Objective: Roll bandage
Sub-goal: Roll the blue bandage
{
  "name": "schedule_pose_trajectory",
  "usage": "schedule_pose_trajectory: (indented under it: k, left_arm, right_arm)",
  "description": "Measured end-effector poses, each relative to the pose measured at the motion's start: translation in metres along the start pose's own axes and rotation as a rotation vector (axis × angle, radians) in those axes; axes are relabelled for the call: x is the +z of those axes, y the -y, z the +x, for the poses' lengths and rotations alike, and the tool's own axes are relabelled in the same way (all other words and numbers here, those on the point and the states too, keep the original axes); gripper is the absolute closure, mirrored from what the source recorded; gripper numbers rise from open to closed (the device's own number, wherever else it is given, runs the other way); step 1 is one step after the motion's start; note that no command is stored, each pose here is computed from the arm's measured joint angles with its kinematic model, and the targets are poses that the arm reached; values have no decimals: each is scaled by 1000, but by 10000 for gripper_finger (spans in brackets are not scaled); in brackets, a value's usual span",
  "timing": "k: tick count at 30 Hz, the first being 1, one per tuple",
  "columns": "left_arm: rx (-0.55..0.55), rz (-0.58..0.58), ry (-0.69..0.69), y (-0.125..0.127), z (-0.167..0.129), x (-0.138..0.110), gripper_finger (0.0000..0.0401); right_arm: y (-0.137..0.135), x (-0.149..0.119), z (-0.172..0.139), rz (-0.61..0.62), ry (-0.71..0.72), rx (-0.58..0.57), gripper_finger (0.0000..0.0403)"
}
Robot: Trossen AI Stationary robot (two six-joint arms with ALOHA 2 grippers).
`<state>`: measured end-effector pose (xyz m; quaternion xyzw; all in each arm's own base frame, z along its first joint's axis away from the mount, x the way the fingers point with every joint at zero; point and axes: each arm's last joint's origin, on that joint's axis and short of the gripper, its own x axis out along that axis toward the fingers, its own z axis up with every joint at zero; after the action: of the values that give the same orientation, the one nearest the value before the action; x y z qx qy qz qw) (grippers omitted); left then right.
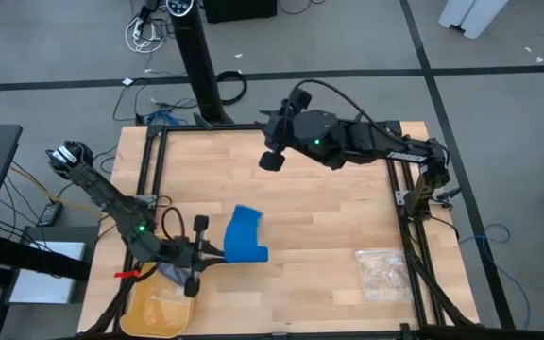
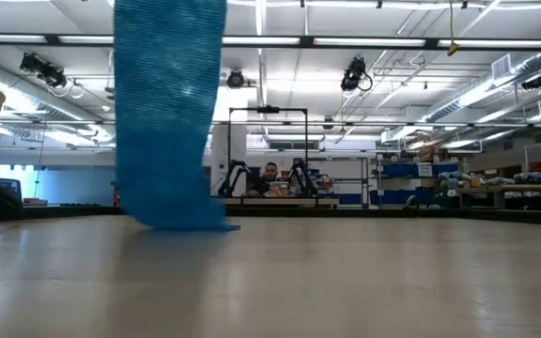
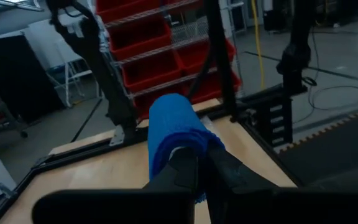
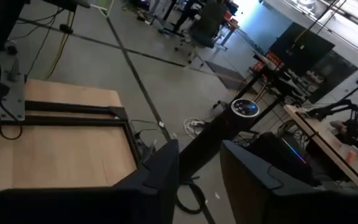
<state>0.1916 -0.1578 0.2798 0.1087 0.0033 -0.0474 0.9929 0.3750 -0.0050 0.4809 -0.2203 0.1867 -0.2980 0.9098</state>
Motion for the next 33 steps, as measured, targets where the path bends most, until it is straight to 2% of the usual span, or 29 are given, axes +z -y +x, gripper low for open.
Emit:
schedule_pose_trajectory:
  k: [4,7,9,12,15,20,24,28,33]
  left_arm:
    - [18,-8,8,-1,0,1,384]
    - [48,-10,22,-2,0,3,384]
    - [75,12,15,-3,0,7,384]
    - [86,24,16,-5,2,19,384]
    - [84,52,-15,-6,4,34,384]
    - [129,78,-20,-12,5,60,384]
    - [139,102,2,-15,4,74,384]
    - [197,130,-6,-21,4,82,384]
    - [240,129,-8,-30,5,94,384]
  right_arm:
    - [3,0,-4,17,2,19,289]
    - [-3,-9,-3,23,-48,172,298]
    - [-5,-20,-2,21,-125,286,308]
    - [-11,-43,1,22,-292,395,321]
    - [-25,-69,6,-3,-467,439,325]
    - [-51,-108,7,-34,-566,513,323]
    - [-68,-148,5,4,-520,578,325]
    - [-87,-191,0,110,-306,611,326]
    - [-124,-255,-7,281,-23,617,326]
